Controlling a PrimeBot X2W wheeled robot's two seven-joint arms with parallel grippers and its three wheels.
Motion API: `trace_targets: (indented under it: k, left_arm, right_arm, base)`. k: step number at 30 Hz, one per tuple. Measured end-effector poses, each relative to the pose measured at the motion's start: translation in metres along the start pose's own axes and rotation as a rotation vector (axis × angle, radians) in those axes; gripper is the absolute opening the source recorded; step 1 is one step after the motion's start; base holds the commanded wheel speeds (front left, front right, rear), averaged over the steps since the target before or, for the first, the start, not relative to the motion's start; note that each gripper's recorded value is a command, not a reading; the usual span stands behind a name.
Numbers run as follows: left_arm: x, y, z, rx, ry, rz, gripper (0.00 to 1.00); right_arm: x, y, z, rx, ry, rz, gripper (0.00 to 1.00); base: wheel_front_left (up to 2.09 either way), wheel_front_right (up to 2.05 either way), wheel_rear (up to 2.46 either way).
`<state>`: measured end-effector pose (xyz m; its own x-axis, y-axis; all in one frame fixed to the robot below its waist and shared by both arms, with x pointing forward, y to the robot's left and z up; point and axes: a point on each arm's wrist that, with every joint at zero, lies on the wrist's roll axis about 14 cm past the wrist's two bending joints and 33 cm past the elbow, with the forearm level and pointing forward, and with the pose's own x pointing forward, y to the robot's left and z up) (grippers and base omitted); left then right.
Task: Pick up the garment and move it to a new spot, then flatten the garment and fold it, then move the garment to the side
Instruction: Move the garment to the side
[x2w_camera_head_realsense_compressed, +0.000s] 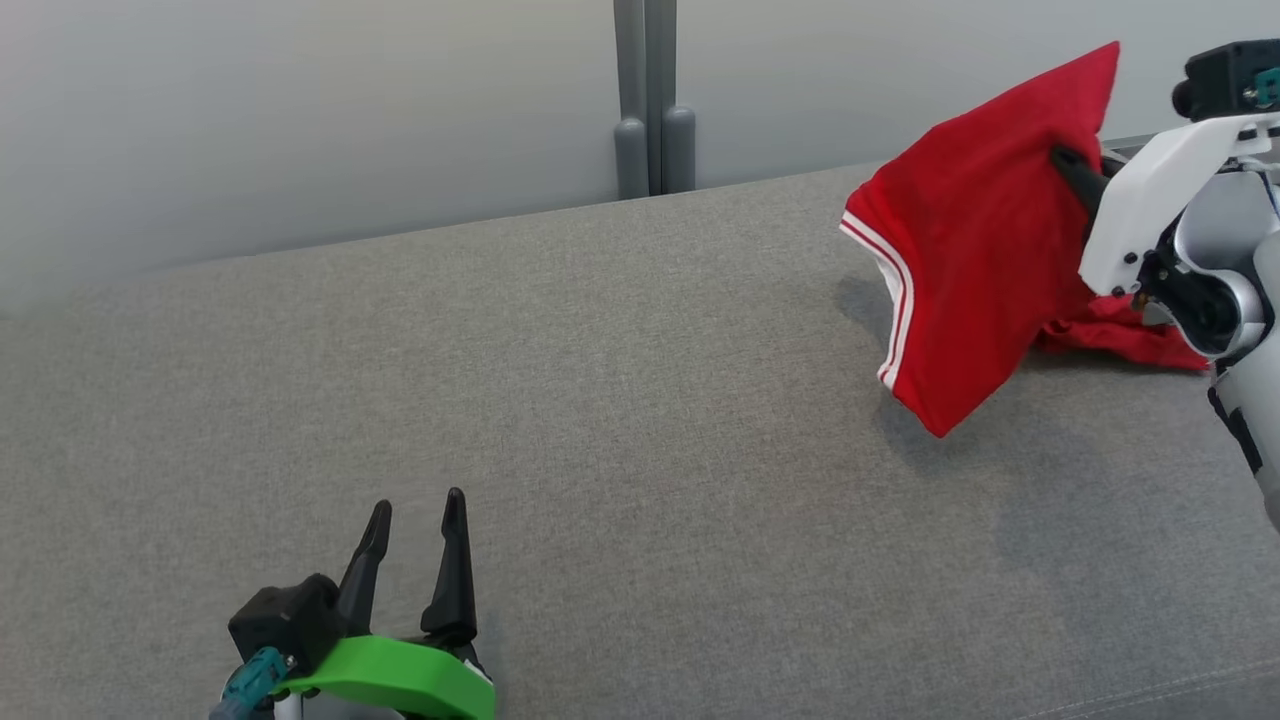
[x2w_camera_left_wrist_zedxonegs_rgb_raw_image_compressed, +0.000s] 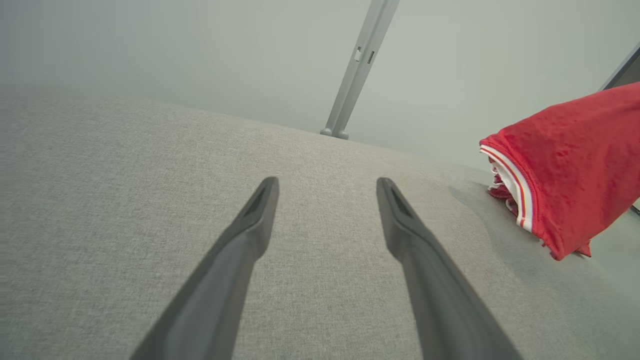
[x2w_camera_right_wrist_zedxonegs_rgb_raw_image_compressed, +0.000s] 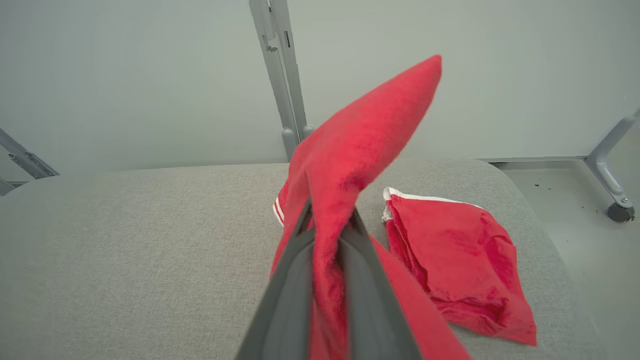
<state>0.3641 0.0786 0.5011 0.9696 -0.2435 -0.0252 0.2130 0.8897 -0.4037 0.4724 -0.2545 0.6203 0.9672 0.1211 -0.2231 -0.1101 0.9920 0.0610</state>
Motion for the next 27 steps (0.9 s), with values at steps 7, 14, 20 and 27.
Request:
trace_targets:
  k: [7,14,20,27]
  left_arm:
    - [0.012,0.014,0.005,0.023,0.005,0.018,1.00]
    - [0.023,0.030,0.000,0.036,0.033,0.047,1.00]
    - [0.030,0.041,-0.009,0.043,0.067,0.065,1.00]
    - [0.037,0.046,-0.016,0.052,0.095,0.068,1.00]
  right_arm:
    - [0.026,-0.017,-0.004,-0.011,0.021,-0.037,0.00]
    - [0.056,-0.039,-0.025,-0.021,0.081,-0.091,0.00]
    - [0.068,-0.070,-0.029,-0.075,0.121,-0.154,0.00]
    - [0.068,-0.109,-0.036,-0.211,0.207,-0.239,0.00]
  base:
    - [0.00,0.00,0.00]
    - [0.00,0.00,0.00]
    - [0.00,0.00,0.00]
    - [0.00,0.00,0.00]
